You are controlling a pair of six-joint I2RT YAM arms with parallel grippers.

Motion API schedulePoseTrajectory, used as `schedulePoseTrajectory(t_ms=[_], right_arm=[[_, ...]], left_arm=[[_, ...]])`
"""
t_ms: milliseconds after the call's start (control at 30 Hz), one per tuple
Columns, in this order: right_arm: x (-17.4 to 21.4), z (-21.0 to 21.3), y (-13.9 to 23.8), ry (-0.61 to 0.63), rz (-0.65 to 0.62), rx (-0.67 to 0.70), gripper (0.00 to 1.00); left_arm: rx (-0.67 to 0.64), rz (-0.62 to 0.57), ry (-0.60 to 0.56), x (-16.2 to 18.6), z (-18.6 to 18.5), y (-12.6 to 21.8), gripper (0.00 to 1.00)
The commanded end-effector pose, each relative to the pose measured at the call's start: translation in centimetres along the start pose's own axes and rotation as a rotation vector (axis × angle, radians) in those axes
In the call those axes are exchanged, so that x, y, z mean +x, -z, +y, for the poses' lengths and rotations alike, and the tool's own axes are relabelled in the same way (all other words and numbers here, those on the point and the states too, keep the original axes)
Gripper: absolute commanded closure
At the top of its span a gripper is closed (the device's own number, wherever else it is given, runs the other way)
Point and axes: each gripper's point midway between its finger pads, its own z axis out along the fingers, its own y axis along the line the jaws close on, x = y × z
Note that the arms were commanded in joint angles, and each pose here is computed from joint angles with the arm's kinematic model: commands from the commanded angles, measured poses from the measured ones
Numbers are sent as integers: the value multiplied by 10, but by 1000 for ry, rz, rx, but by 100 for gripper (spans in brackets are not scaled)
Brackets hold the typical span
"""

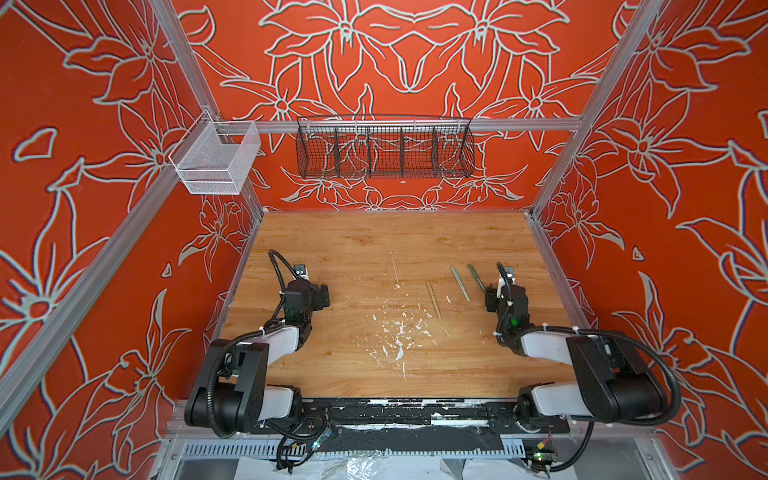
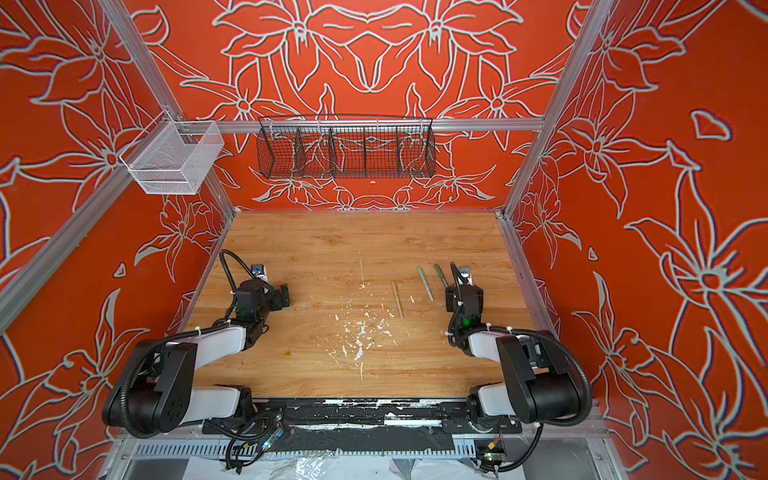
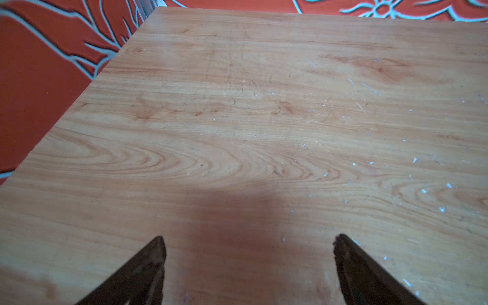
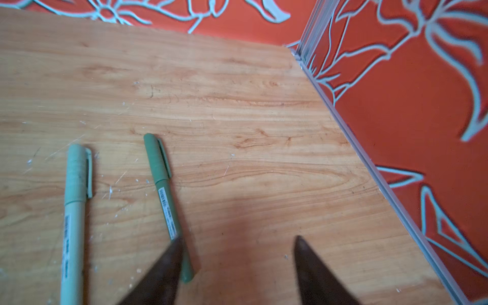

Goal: Insert the pens into the pen caps

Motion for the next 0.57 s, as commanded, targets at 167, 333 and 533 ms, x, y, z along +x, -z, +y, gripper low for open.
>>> schedulePoseTrajectory(t_ms=[167, 333, 533], right_arm=[[-34, 6, -11, -34, -65, -81, 3], [-35, 6, -11, -36, -74, -80, 3], [-34, 6, -12, -37, -60, -86, 3]], left_arm=[[30, -30, -3, -11, -5, 0, 3], [31, -30, -3, -12, -5, 0, 3], [31, -29, -3, -11, -5, 0, 3]])
